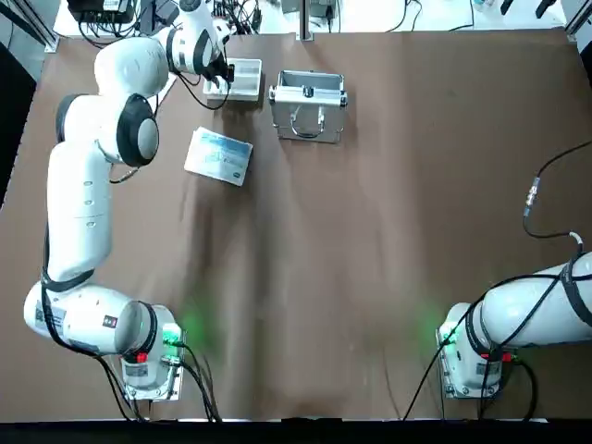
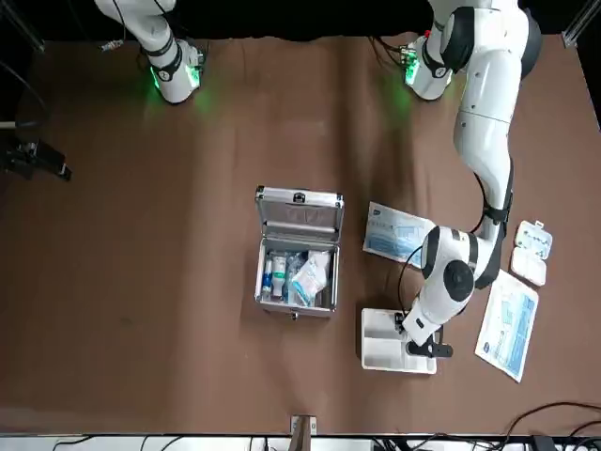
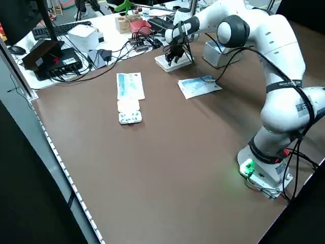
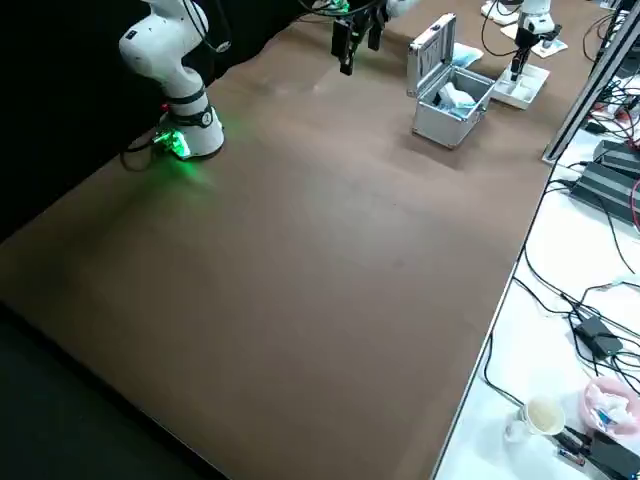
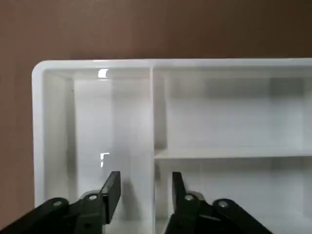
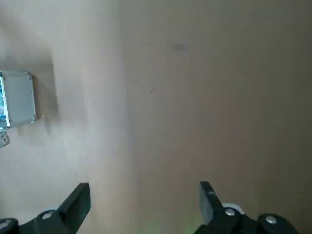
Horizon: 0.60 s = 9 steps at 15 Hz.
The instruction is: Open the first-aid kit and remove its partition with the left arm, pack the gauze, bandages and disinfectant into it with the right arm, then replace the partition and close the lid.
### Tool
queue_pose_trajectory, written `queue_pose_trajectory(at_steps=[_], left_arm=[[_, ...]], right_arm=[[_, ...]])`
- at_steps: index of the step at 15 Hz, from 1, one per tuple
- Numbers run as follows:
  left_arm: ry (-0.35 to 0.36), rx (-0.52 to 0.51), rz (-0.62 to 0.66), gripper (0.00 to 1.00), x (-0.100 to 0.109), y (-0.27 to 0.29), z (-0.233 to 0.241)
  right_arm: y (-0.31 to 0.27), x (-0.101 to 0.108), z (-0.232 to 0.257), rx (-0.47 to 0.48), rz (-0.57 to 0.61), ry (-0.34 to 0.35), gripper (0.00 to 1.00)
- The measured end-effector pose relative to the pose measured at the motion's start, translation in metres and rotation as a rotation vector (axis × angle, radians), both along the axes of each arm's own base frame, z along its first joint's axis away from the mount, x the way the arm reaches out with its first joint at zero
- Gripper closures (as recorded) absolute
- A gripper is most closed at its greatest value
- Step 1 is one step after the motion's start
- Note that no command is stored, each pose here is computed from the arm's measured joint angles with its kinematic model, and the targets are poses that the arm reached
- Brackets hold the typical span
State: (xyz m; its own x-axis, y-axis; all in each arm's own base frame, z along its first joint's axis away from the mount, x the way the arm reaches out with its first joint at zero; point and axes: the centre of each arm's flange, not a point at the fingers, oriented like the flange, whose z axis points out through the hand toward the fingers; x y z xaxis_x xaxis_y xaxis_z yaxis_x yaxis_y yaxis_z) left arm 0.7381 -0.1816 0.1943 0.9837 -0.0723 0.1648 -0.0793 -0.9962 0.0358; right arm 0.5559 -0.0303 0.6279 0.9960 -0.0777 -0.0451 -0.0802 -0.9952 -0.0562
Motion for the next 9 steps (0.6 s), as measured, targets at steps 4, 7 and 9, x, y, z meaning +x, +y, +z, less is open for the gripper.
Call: queue_pose_trajectory(at_steps=[4, 7, 9], left_arm=[[-0.001, 0.0, 0.0, 0.55, 0.0003, 0.0, 0.0004], [-0.001, -0.001, 0.002, 0.63, 0.0003, -0.0001, 0.0005], [-0.001, -0.001, 0.002, 0.65, 0.0003, -0.0001, 0.0005]], right_arm=[[0.0102, -0.0007, 0.0041, -0.001, -0.012, -0.002, 0.01], [0.01, -0.0007, 0.0041, -0.001, -0.017, -0.002, 0.01], [0.009, -0.0005, 0.0044, -0.001, -0.019, -0.004, 0.01]])
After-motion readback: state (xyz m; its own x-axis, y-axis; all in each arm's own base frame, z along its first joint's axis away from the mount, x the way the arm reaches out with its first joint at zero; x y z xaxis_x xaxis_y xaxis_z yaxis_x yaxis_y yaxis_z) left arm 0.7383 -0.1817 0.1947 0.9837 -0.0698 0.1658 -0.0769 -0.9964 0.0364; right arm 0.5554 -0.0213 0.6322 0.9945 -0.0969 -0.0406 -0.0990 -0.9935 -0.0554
